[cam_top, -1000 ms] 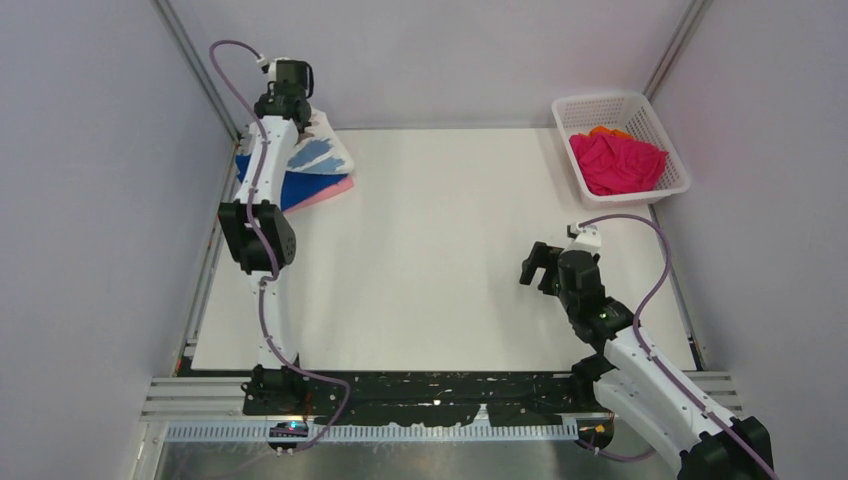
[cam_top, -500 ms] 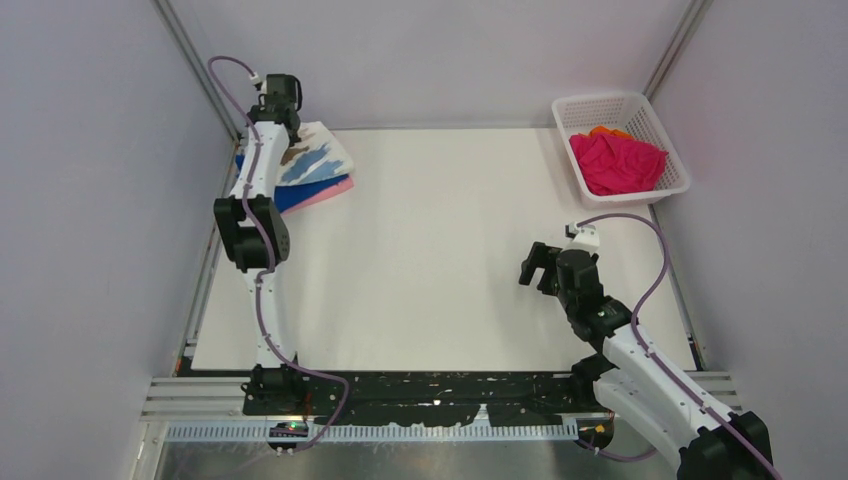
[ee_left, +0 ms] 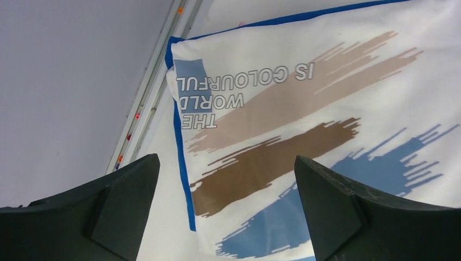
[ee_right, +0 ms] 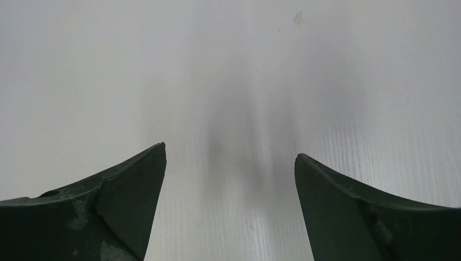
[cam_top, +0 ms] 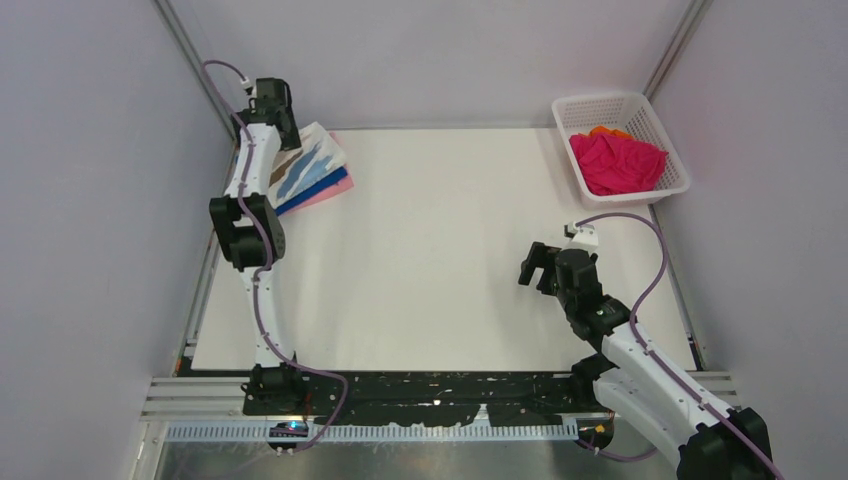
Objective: Fold and stack the t-shirts
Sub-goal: Put the neatly folded tshirt into the corner of the board with the left arm
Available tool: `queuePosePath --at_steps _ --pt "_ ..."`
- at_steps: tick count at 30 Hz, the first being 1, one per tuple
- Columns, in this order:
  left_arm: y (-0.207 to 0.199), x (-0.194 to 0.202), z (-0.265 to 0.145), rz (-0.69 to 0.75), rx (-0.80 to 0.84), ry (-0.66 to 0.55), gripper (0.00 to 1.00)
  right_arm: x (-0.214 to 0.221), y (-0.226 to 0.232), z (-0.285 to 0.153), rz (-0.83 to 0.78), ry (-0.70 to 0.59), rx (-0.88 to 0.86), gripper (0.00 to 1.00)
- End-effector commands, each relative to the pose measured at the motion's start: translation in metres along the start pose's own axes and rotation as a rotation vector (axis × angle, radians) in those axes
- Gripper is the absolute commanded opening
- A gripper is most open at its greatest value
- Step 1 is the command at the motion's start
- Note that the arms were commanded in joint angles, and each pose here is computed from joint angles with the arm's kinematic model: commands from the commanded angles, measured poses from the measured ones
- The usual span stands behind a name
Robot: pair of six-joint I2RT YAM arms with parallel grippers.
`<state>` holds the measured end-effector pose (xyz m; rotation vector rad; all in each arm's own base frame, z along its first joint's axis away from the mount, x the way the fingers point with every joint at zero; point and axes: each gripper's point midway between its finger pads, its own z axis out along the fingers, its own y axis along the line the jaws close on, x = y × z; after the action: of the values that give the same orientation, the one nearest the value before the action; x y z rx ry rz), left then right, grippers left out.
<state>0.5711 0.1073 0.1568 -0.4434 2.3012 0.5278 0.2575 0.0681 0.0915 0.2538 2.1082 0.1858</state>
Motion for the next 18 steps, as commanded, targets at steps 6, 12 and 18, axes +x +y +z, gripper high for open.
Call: queuePosePath --at_steps 6,12,18 --pt "0.011 -0.015 -0.002 -0.095 0.023 -0.027 1.00 -0.020 0.004 0.000 0.008 -0.063 -0.004 0.95" --pt "-0.027 -0.031 -0.034 -0.195 0.287 -0.057 1.00 -0.020 0.005 0.002 0.006 -0.060 -0.002 0.96" --pt "-0.092 -0.039 -0.074 -0.235 0.623 -0.092 0.99 -0.021 0.004 0.003 0.005 -0.062 0.002 0.95"
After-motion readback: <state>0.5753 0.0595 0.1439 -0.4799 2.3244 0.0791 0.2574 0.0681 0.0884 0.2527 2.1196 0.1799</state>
